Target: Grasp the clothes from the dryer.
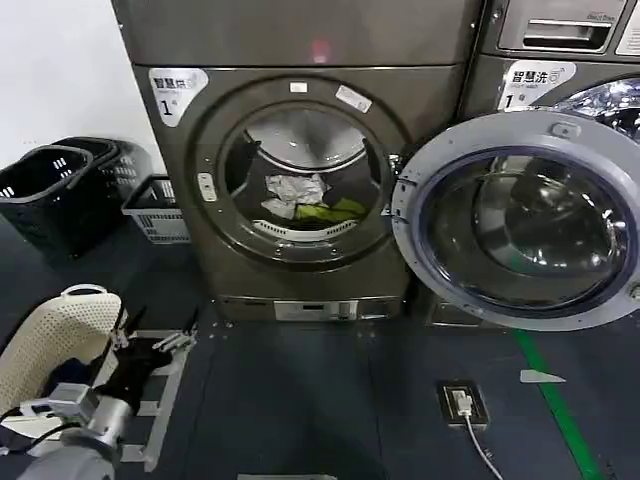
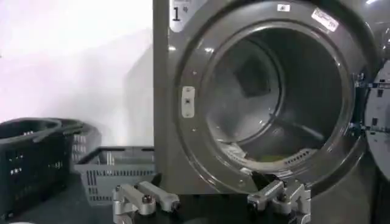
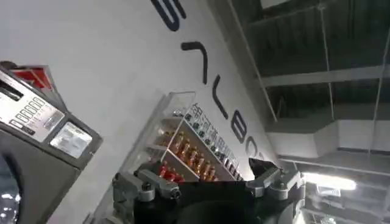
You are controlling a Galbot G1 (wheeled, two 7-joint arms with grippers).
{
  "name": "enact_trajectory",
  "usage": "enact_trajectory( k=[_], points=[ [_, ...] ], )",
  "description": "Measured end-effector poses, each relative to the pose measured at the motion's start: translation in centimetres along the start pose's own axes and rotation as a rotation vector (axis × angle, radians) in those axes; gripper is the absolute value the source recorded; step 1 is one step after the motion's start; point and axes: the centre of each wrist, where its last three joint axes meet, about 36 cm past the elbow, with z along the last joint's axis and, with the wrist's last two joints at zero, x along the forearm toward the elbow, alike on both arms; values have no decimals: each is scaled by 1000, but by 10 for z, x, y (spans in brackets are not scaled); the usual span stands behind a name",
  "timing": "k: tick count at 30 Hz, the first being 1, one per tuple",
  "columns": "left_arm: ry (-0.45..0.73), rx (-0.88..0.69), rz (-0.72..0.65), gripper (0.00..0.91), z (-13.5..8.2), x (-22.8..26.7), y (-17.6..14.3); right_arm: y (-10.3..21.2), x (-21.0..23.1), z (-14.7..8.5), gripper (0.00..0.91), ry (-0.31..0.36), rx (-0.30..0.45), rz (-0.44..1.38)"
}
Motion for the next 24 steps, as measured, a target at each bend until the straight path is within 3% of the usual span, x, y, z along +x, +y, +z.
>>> enact_trajectory(
  k=[24],
  points=[
    [-9,2,5,907,-2,0,-2,-1,2,4,907,-43,-12,-16]
  ],
)
